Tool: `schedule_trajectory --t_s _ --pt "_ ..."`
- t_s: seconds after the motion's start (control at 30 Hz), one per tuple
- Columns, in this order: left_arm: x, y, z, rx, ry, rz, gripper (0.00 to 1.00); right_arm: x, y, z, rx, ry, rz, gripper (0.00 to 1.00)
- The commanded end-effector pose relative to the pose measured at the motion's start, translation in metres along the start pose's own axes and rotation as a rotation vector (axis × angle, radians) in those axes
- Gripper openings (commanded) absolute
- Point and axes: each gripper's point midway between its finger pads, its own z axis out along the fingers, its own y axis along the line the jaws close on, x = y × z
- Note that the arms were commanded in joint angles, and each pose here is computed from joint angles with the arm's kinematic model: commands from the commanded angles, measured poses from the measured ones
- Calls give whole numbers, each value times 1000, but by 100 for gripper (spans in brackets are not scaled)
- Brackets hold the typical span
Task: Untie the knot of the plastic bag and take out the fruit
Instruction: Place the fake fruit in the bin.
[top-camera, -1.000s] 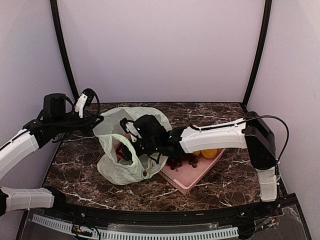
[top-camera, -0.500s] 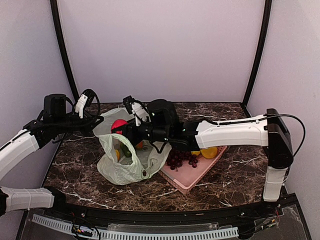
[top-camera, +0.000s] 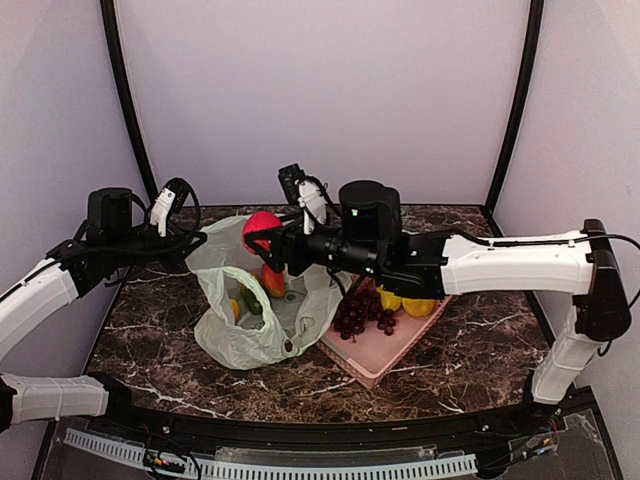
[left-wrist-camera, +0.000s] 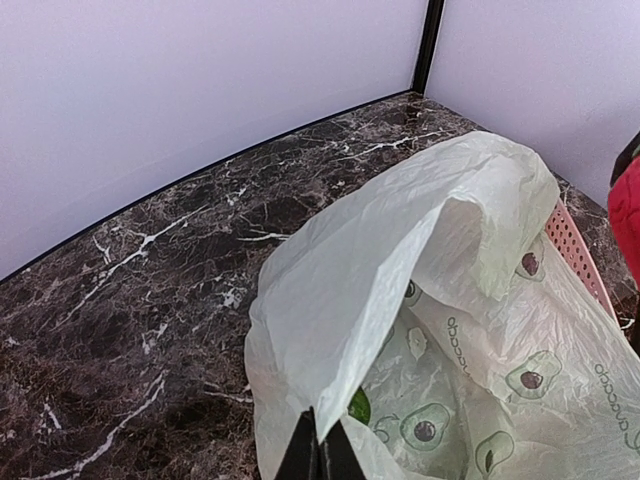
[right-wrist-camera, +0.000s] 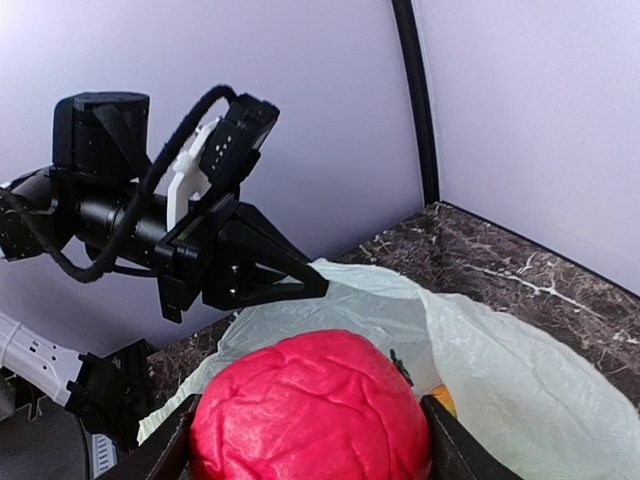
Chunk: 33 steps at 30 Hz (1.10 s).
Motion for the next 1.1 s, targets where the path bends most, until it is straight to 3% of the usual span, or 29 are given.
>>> schedule_trajectory --t_s 0.0,0.33,0.63,0.83,1.07 --pt "3 1 0 -11 3 12 1 -23 -8 -32 96 -80 -25 37" --pt "7 6 3 -34 18 8 1 -20 -77 -91 453 -65 -21 37" --pt "11 10 6 -50 35 7 1 23 -157 -148 681 10 201 37" --pt "13 11 6 -55 41 8 1 73 -198 -171 722 91 376 37" --pt "12 14 5 -75 39 10 1 129 -189 -150 634 325 455 38"
